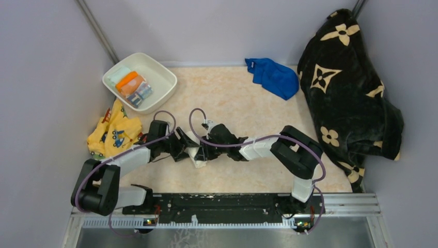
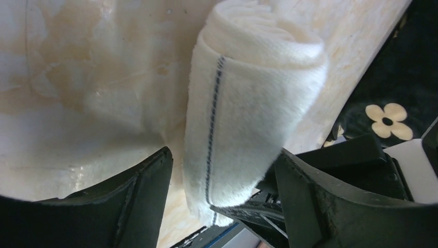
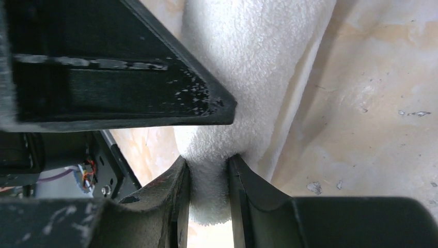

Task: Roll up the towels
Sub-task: Roll the towel at the center of the board, then pick up the towel at the center of the board.

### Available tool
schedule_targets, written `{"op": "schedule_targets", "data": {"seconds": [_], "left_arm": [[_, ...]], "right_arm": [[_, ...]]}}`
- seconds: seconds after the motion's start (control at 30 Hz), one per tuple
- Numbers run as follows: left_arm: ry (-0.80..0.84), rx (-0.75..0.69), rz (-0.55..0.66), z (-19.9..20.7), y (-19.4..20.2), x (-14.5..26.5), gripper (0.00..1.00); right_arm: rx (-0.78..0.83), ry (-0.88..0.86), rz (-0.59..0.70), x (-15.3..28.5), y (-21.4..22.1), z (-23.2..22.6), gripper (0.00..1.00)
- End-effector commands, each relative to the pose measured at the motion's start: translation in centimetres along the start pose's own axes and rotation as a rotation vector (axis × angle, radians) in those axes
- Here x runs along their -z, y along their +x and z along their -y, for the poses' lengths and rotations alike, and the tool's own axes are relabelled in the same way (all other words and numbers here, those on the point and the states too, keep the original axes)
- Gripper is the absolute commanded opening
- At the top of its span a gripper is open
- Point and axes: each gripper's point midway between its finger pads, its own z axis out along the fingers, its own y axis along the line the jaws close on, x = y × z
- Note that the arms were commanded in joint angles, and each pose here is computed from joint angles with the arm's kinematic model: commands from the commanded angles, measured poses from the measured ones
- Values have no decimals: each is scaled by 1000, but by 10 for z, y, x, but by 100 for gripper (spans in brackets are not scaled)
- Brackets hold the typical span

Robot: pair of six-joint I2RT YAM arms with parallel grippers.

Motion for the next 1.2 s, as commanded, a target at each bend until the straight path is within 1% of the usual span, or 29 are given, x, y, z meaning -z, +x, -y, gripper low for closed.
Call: {"op": "schedule_targets", "data": {"seconds": [0.0,0.13,0.3,0.37,0.43,0.53,0.67,0.7,0.77,0.87,1.0,1.1,1.17], "left_arm": [[24,-28,-15,1,1,-10,75],[8,-49,-18,-2,1,-18,65],[-23,-91,-45,-2,8,-30,58],[-36,-102,-41,-3,6,-33,50],[-47,-127,-20,-4,0,-35,41],[-38,-208,23,8,-15,-35,34],[-18,-406,73,38,-49,-36,25],[-8,-466,94,52,-62,-34,23],[-12,-595,124,66,-85,-30,21],[0,-716,143,85,-118,-23,21],[-38,-834,167,102,-164,-9,19],[-88,-906,200,106,-200,2,18],[-90,-941,223,113,-223,13,18]], "right_arm": [[-132,142,-256,5,90,55,15],[-154,127,-260,5,93,56,15],[-131,123,-257,4,88,54,15],[-108,126,-247,5,82,54,17],[-83,121,-229,9,74,52,22],[-35,99,-181,20,52,43,33],[80,123,-144,40,23,33,47],[106,134,-143,45,18,32,51],[144,141,-114,57,5,25,56],[162,143,-89,74,-3,23,63],[166,180,-82,96,-2,35,69],[150,203,-75,111,1,45,72],[143,217,-78,117,3,51,73]]}}
